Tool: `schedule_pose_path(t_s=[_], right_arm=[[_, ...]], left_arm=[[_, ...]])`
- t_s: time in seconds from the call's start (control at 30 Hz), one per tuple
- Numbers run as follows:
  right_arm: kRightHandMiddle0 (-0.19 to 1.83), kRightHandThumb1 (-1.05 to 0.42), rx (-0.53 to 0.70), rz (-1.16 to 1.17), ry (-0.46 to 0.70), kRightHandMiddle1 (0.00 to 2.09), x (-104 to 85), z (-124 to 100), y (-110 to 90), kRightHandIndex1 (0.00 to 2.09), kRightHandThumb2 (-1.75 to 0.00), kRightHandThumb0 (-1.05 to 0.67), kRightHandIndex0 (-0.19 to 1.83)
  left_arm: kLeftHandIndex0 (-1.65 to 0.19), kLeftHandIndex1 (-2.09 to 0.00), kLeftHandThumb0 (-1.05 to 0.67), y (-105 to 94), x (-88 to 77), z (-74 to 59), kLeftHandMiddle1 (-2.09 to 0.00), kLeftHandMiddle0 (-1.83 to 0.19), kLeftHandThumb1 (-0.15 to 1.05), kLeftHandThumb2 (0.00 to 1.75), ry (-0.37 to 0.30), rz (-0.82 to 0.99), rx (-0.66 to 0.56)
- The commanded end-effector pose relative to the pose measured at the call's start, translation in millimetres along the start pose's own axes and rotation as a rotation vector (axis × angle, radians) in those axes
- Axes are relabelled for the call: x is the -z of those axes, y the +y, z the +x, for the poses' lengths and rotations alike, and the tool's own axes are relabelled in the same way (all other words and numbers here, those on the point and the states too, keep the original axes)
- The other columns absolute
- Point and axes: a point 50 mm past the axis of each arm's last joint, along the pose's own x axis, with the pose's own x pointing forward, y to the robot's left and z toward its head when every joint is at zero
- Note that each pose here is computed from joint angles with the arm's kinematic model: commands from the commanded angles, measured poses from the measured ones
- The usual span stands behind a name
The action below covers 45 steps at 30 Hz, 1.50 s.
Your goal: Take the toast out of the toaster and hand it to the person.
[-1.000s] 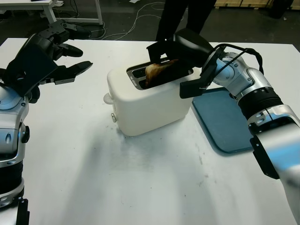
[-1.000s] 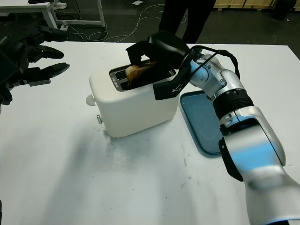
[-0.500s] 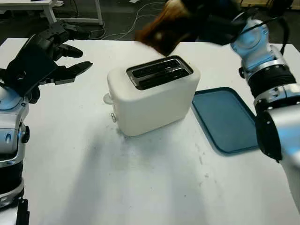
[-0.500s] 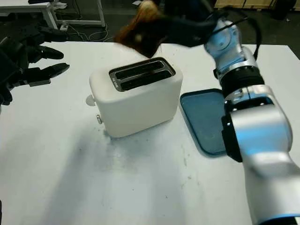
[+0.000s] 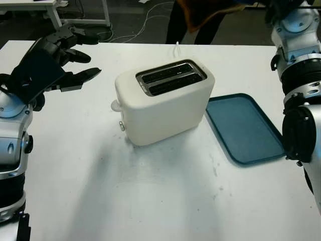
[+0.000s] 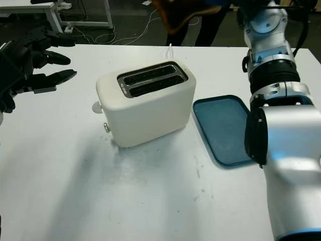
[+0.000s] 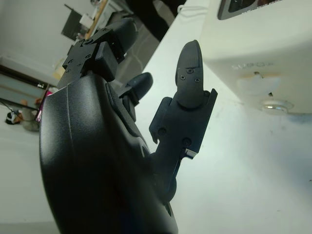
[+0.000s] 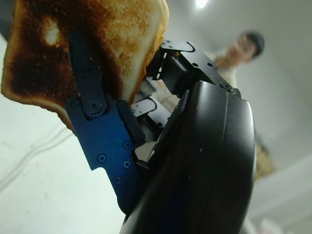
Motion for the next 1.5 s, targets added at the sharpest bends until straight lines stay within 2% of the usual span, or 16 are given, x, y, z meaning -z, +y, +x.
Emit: schedule_pose_path(t_s=[0.0, 0.2, 0.37, 0.57, 0.63, 0.73, 0.87, 1.0, 1.17, 1.3, 1.47], right_arm=[[0.79, -0.92, 0.083, 0.07, 0.023, 1.75, 3.4, -2, -13, 1.75, -0.32, -0.43, 1.01], [0.8, -0.92, 0.174, 0.125, 0.131, 1.75, 38.0, -18, -20, 1.75, -0.32, -0.36, 1.04], [0.62, -0.92, 0.255, 0.157, 0.248, 1.75, 60.6, -28, -17, 1.75, -0.4, -0.26, 0.93], [0.48, -0.92, 0.28, 0.08, 0.311, 1.75, 76.1, -37, -11, 1.75, -0.4, -0.17, 0.81], [0.48, -0.92, 0.277, 0.114, 0.331, 1.75, 80.8, -40, -9, 1.75, -0.42, -0.16, 0.82], [0.34, -0.92, 0.278, 0.17, 0.37, 1.75, 88.4, -44, -5, 1.75, -0.45, -0.14, 0.76], [0.33, -0.92, 0.284, 0.148, 0.397, 1.75, 95.7, -48, 0, 1.75, -0.42, -0.11, 0.77], [0.11, -0.92, 0.304, 0.133, 0.44, 1.75, 100.4, -51, 1, 1.75, -0.41, -0.14, 0.67], [0.26, -0.92, 0.314, 0.159, 0.465, 1.75, 106.8, -55, 7, 1.75, -0.39, -0.1, 0.7], [0.28, -0.92, 0.307, 0.166, 0.501, 1.75, 113.5, -59, 14, 1.75, -0.36, -0.09, 0.72], [0.31, -0.92, 0.311, 0.248, 0.531, 1.75, 120.5, -64, 23, 1.75, -0.41, -0.11, 0.73]], left_arm=[[-0.19, -0.76, -0.3, 2.2, 0.8, -1.5, -1.11, -0.07, 0.81, 0.31, 0.005, 0.002, -0.006], [-0.21, -0.76, -0.32, 2.3, 0.3, -1.5, -1.11, -0.09, 0.82, 0.29, 0.005, 0.038, -0.002], [-0.21, -0.76, -0.32, 1.5, 1.4, -0.7, -1.11, -0.1, 0.82, 0.28, 0.0, 0.008, -0.001], [-0.2, -0.77, -0.33, 1.3, 1.3, -0.7, -1.12, -0.08, 0.82, 0.28, -0.006, -0.012, -0.003], [-0.19, -0.77, -0.32, 1.4, 1.7, -0.7, -1.13, -0.07, 0.81, 0.28, -0.003, -0.023, -0.003], [-0.18, -0.78, -0.32, 2.1, 1.9, -1.1, -1.14, -0.06, 0.82, 0.29, -0.001, -0.001, 0.0], [-0.19, -0.79, -0.35, 2.2, 2.0, -1.2, -1.14, -0.07, 0.82, 0.28, 0.005, 0.008, -0.002], [-0.17, -0.79, -0.36, 1.5, 2.9, -0.7, -1.14, -0.05, 0.81, 0.28, 0.007, -0.024, -0.003], [-0.16, -0.8, -0.34, 0.9, 3.0, -0.9, -1.16, -0.04, 0.81, 0.28, 0.007, -0.032, -0.009], [-0.16, -0.8, -0.35, 1.2, 3.7, -0.6, -1.17, -0.04, 0.81, 0.28, 0.004, -0.02, -0.003], [-0.15, -0.82, -0.35, 0.9, 3.0, -0.4, -1.18, -0.03, 0.81, 0.28, 0.006, -0.039, -0.011]])
